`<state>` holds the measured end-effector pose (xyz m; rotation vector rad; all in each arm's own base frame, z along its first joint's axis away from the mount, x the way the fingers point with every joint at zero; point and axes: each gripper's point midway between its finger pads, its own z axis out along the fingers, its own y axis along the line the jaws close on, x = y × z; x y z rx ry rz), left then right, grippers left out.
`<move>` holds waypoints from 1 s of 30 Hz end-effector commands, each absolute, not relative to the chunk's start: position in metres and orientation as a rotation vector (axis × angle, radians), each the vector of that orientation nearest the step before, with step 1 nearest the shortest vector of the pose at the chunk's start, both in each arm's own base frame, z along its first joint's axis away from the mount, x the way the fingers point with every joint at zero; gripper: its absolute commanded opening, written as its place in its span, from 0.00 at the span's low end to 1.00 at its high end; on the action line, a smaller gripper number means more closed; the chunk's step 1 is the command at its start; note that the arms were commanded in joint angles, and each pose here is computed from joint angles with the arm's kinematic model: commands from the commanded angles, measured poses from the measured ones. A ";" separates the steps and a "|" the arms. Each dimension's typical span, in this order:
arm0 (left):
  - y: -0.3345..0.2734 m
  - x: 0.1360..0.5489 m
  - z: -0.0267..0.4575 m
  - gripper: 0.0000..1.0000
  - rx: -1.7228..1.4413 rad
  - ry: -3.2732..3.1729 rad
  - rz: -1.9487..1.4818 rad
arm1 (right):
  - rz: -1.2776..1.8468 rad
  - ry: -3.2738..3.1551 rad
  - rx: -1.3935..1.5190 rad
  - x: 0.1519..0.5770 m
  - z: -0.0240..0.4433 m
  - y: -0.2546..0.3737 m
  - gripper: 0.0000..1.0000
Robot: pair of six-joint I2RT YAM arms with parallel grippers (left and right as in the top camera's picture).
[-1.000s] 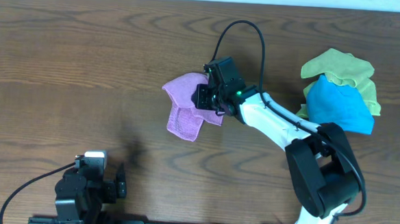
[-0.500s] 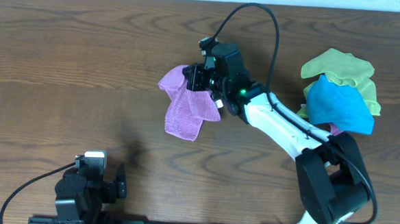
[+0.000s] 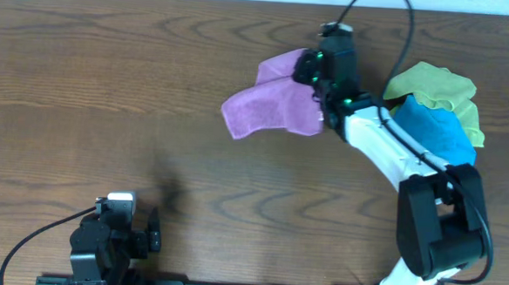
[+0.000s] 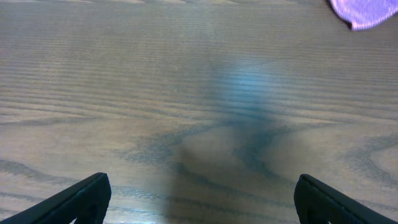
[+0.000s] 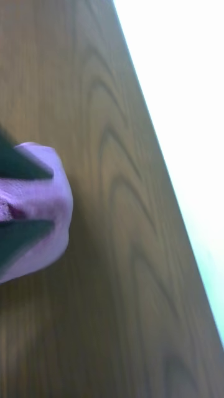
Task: Fold the cloth
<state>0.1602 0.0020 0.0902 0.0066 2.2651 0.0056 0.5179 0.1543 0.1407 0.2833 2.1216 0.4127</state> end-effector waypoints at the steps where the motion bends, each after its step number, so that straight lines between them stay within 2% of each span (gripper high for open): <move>1: 0.002 0.158 0.087 0.95 0.028 2.276 0.020 | 0.338 2.076 0.343 0.529 0.152 0.122 0.41; 4: 0.002 0.158 0.087 0.95 0.028 2.276 0.020 | 0.391 2.088 0.334 0.530 0.152 0.117 0.57; 8: 0.002 0.158 0.087 0.95 0.028 2.276 0.020 | 0.584 2.159 0.219 0.517 0.150 0.148 0.67; 11: 0.002 0.158 0.087 0.95 0.028 2.276 0.020 | 0.799 2.261 0.102 0.491 0.140 0.183 0.79; 14: 0.002 0.158 0.087 0.95 0.028 2.276 0.020 | 0.868 2.375 0.074 0.467 0.124 0.197 0.98; 18: 0.002 0.158 0.087 0.95 0.028 2.276 0.020 | 0.832 2.507 0.048 0.442 0.102 0.200 0.99; 25: 0.002 0.158 0.087 0.95 0.028 2.276 0.020 | 0.516 2.535 0.214 0.455 0.084 0.145 0.99; 30: 0.002 0.158 0.087 0.95 0.028 2.276 0.020 | 0.313 2.607 0.261 0.444 0.068 0.111 0.99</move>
